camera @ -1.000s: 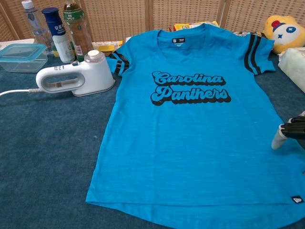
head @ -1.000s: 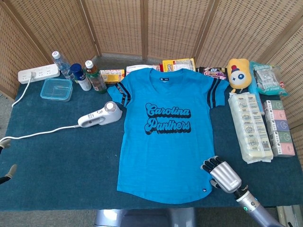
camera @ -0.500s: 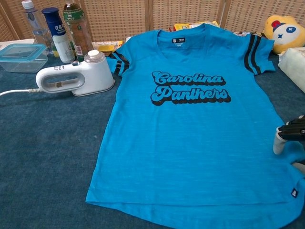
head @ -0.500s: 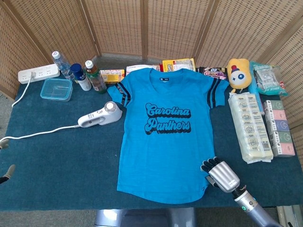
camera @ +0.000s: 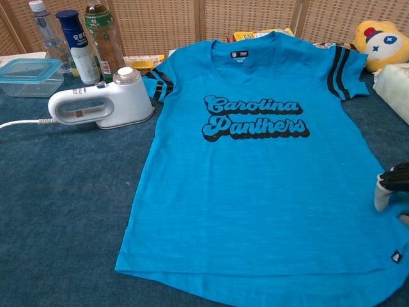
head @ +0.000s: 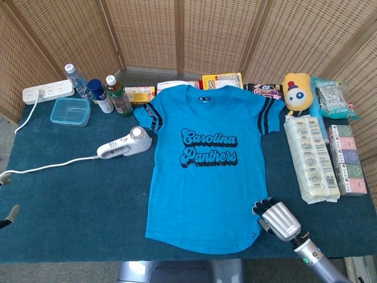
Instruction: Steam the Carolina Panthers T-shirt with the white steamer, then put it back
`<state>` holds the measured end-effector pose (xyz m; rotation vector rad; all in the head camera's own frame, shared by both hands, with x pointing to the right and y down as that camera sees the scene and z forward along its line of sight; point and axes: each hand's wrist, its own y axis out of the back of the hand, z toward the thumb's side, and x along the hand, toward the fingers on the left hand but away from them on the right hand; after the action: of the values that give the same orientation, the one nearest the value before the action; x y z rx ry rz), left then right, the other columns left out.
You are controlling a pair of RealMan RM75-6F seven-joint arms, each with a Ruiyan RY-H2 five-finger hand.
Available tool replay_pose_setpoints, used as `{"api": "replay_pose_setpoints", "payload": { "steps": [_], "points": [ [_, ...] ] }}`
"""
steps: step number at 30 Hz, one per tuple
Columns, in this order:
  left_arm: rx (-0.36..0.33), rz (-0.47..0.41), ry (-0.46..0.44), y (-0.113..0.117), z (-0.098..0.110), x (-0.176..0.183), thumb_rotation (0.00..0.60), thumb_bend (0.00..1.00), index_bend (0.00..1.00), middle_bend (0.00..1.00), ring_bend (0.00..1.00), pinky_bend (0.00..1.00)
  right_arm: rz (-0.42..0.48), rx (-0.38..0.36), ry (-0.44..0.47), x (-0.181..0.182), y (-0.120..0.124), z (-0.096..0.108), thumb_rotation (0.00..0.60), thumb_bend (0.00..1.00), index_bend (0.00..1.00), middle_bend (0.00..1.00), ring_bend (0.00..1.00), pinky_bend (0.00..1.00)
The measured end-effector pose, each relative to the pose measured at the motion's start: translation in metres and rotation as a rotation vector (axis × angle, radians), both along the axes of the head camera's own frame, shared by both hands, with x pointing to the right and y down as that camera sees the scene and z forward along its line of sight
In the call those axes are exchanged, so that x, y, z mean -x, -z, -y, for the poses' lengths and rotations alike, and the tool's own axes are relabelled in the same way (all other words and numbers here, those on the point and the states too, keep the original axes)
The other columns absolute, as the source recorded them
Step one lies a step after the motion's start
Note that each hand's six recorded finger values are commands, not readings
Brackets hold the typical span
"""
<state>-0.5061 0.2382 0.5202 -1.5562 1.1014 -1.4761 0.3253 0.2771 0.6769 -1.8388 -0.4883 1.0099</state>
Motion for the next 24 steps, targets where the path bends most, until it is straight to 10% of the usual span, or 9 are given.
{"api": "replay_pose_setpoints", "payload": {
  "steps": [24],
  "points": [
    [-0.01, -0.003, -0.004, 0.0019, 0.0025, 0.0002, 0.456, 0.34, 0.13, 0.28, 0.21, 0.25, 0.026, -0.002, 0.004, 0.0054, 0.0031, 0.0004, 0.6, 0.52, 0.68, 0.55, 0.55, 0.58]
  ]
}}
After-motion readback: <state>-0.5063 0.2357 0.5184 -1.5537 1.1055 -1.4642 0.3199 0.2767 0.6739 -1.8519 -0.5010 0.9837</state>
